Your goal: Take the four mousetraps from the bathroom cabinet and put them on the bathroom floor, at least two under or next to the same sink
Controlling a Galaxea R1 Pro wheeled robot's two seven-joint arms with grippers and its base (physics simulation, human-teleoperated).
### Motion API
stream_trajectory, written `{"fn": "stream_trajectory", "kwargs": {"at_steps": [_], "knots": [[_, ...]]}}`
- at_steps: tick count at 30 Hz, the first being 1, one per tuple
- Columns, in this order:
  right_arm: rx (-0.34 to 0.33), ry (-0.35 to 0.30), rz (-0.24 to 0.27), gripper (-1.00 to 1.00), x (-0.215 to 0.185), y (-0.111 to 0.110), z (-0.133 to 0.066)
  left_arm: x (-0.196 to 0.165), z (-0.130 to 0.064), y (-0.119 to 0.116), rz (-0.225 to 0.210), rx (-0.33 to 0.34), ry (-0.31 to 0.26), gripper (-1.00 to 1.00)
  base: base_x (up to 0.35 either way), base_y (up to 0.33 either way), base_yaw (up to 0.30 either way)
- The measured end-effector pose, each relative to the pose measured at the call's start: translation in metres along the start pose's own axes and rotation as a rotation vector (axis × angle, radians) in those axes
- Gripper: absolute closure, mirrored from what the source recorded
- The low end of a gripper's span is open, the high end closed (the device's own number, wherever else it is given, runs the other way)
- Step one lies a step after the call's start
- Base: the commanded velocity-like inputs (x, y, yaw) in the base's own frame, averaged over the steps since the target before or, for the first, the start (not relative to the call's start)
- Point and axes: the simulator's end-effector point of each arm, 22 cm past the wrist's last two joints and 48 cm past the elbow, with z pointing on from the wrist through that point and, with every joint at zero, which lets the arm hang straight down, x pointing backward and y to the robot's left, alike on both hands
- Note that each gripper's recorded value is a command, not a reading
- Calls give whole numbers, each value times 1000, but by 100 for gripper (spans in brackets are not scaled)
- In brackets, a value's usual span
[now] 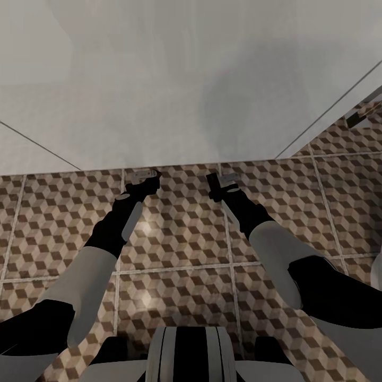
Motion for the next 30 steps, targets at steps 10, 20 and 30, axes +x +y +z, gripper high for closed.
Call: {"fn": "stream_trajectory", "kwargs": {"at_steps": [10,20,30], "knots": [[3,7,-1,100,1,-1,0,0,0,0,0,0,-1,100,0,0,0],[7,46,-7,100,8,-2,-1,-22,-5,-4,-7,10,-49,100,0,0,0],[8,53,-9,100,10,-3,0,-20,-7,-3,-7,10,-49,100,0,0,0]]}}
